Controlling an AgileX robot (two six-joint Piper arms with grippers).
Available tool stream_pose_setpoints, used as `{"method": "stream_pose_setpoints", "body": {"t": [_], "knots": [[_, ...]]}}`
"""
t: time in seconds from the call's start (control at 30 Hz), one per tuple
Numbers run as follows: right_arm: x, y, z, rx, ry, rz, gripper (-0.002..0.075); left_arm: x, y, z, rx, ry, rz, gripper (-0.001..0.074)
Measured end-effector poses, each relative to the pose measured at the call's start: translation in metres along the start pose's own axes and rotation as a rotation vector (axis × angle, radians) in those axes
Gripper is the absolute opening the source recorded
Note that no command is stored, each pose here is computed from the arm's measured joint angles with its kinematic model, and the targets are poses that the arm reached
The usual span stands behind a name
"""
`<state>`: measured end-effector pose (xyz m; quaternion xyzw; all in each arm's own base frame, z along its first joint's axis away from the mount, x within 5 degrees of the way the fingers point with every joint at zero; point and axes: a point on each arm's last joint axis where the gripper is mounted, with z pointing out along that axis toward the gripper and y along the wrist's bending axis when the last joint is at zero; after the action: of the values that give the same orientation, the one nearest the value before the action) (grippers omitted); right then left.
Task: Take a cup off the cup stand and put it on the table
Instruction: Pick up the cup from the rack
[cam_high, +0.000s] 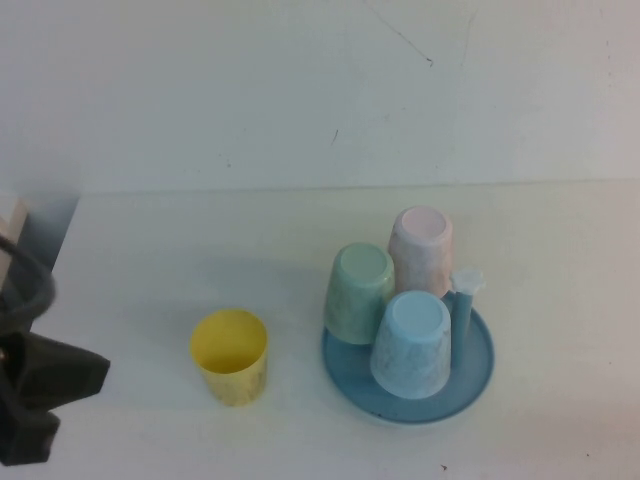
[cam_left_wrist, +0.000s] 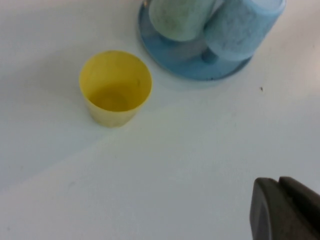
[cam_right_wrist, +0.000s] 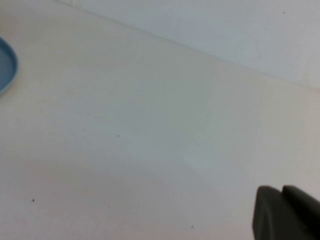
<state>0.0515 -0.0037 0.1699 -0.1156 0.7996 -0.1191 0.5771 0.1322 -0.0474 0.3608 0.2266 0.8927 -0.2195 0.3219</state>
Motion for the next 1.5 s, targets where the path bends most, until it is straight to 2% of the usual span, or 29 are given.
{"method": "stream_pose_setpoints", "body": {"t": [0.1, 0.3, 0.53, 0.6, 0.67, 0.83, 0.9, 0.97, 1.13, 1.5], "knots": [[0.000, 0.000, 0.000, 0.000, 0.000, 0.000, 0.0018, -0.013, 0.001, 0.011, 0.005, 0.110, 0.049, -0.0003], [0.000, 0.000, 0.000, 0.000, 0.000, 0.000, 0.0018, -0.035, -0.008, 0.040, -0.102, 0.297, 0.128, -0.0003], [0.000, 0.000, 0.000, 0.000, 0.000, 0.000, 0.0018, -0.081, -0.036, 0.083, -0.164, 0.391, 0.240, 0.0024], [0.000, 0.000, 0.000, 0.000, 0.000, 0.000, 0.0018, -0.095, -0.044, 0.097, -0.165, 0.396, 0.277, 0.0069], [0.000, 0.000, 0.000, 0.000, 0.000, 0.000, 0.0018, -0.112, -0.052, 0.111, -0.162, 0.388, 0.299, 0.0150], [0.000, 0.000, 0.000, 0.000, 0.000, 0.000, 0.0018, -0.149, -0.060, 0.146, -0.154, 0.354, 0.297, 0.0445], [0.000, 0.000, 0.000, 0.000, 0.000, 0.000, 0.0018, -0.159, -0.061, 0.158, -0.155, 0.345, 0.293, 0.0522], [0.000, 0.000, 0.000, 0.000, 0.000, 0.000, 0.0018, -0.171, -0.063, 0.169, -0.154, 0.323, 0.290, 0.0560], [0.000, 0.000, 0.000, 0.000, 0.000, 0.000, 0.0018, -0.181, -0.061, 0.201, -0.152, 0.338, 0.278, 0.0562], [0.000, 0.000, 0.000, 0.000, 0.000, 0.000, 0.0018, -0.165, -0.051, 0.254, -0.159, 0.455, 0.272, 0.0543]]}}
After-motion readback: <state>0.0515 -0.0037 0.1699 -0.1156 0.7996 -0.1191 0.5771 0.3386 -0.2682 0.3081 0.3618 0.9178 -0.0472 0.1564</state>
